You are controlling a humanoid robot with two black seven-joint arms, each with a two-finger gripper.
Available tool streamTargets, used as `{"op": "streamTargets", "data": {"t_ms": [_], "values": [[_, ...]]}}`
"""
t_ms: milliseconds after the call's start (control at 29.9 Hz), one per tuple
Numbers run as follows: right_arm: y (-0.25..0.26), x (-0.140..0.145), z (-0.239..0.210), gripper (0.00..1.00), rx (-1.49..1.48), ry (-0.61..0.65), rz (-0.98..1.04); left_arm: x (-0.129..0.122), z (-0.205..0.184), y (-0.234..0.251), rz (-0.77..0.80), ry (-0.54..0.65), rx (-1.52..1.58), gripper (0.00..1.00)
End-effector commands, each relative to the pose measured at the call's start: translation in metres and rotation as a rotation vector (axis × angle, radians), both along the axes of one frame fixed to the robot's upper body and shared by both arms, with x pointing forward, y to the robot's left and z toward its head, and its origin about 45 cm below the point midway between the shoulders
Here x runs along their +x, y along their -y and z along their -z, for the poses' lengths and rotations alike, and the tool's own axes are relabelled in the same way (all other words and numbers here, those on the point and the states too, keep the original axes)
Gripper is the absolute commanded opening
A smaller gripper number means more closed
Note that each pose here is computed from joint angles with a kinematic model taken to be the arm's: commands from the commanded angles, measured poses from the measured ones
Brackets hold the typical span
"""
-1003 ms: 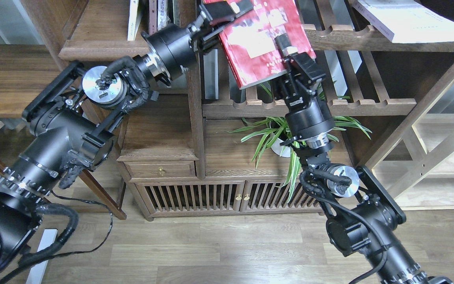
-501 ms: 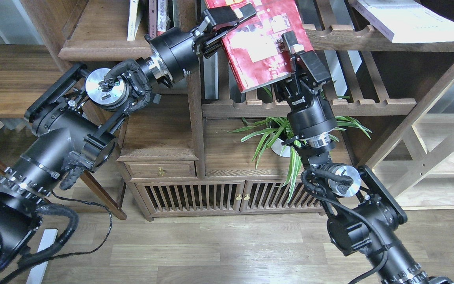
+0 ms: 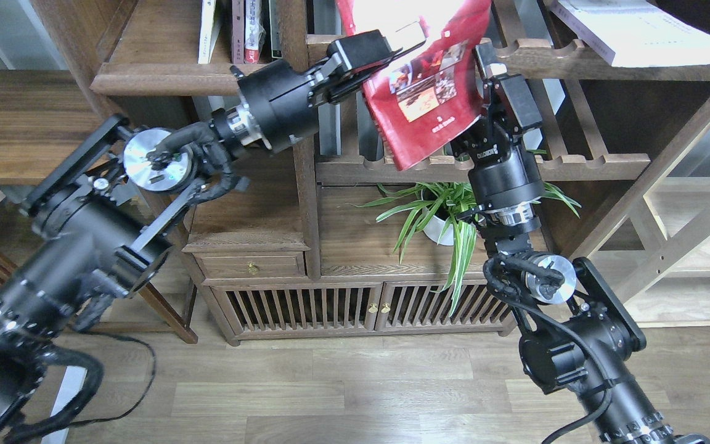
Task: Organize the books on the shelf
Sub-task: 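Carry the red book up and away with the left arm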
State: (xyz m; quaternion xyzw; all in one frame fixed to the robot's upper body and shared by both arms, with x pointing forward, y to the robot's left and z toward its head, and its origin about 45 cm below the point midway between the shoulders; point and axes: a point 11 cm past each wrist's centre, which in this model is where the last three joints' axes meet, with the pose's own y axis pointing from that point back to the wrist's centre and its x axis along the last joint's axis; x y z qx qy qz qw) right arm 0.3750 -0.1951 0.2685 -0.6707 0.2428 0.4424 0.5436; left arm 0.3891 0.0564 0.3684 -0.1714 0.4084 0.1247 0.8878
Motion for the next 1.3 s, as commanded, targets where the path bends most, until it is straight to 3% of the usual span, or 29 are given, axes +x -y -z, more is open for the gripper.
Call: {"op": "streamTargets", "data": {"t_ms": [0, 368, 769, 1036, 1270], "values": [[0.003, 0.001, 0.003, 0.66, -0.006, -0.01, 0.006, -0.005, 0.0, -0.02, -0.02, 0.025, 0.02, 0.02], [0.009, 0.005, 0.021, 0.67, -0.023, -0.062, 0.027, -0.031, -0.017, -0.079, -0.063, 0.142, 0.081, 0.01], [0.026, 0.01, 0.045, 0.67, -0.073, -0.129, 0.062, -0.079, -0.085, -0.142, -0.047, 0.544, 0.209, 0.0], [0.041, 0.011, 0.053, 0.67, -0.111, -0.151, 0.085, -0.073, -0.109, -0.187, -0.249, 0.712, 0.358, 0.0], [0.053, 0.012, 0.058, 0.67, -0.139, -0.167, 0.103, -0.076, -0.114, -0.236, -0.429, 0.738, 0.397, 0.0]]}}
